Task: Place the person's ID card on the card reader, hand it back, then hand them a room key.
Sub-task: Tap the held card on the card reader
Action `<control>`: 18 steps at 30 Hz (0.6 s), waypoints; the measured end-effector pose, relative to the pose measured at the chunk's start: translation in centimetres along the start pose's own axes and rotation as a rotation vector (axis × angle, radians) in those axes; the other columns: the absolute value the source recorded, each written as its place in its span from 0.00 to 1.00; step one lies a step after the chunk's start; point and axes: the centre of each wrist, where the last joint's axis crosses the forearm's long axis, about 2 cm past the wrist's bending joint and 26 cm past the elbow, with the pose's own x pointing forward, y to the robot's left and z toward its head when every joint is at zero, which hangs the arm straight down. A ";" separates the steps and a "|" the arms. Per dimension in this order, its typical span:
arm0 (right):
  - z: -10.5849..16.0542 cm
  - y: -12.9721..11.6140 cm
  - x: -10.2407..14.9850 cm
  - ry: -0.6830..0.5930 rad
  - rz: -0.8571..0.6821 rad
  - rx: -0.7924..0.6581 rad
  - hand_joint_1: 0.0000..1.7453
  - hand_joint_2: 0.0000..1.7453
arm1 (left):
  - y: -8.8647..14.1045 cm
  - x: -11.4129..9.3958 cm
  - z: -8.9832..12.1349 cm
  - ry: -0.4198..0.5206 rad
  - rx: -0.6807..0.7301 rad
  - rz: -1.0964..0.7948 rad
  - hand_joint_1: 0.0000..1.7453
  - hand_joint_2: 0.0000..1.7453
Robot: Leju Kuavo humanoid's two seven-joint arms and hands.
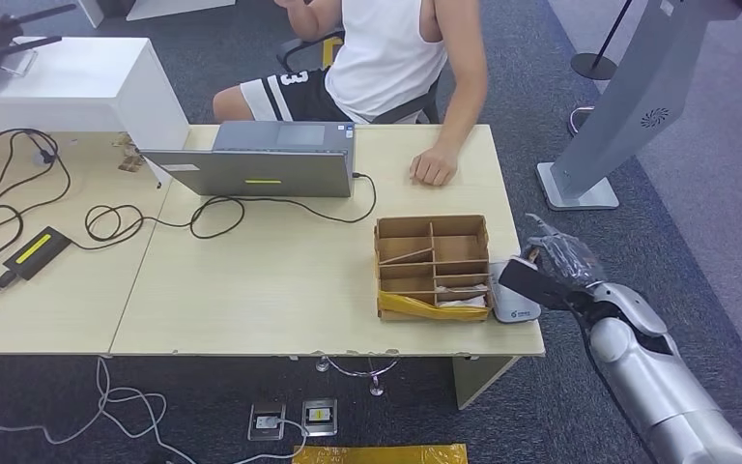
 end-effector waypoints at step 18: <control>0.9 2.0 0.6 0.016 -0.023 0.026 1.00 1.00 | 0.3 -0.1 -0.1 -0.004 -0.007 -0.014 0.00 1.00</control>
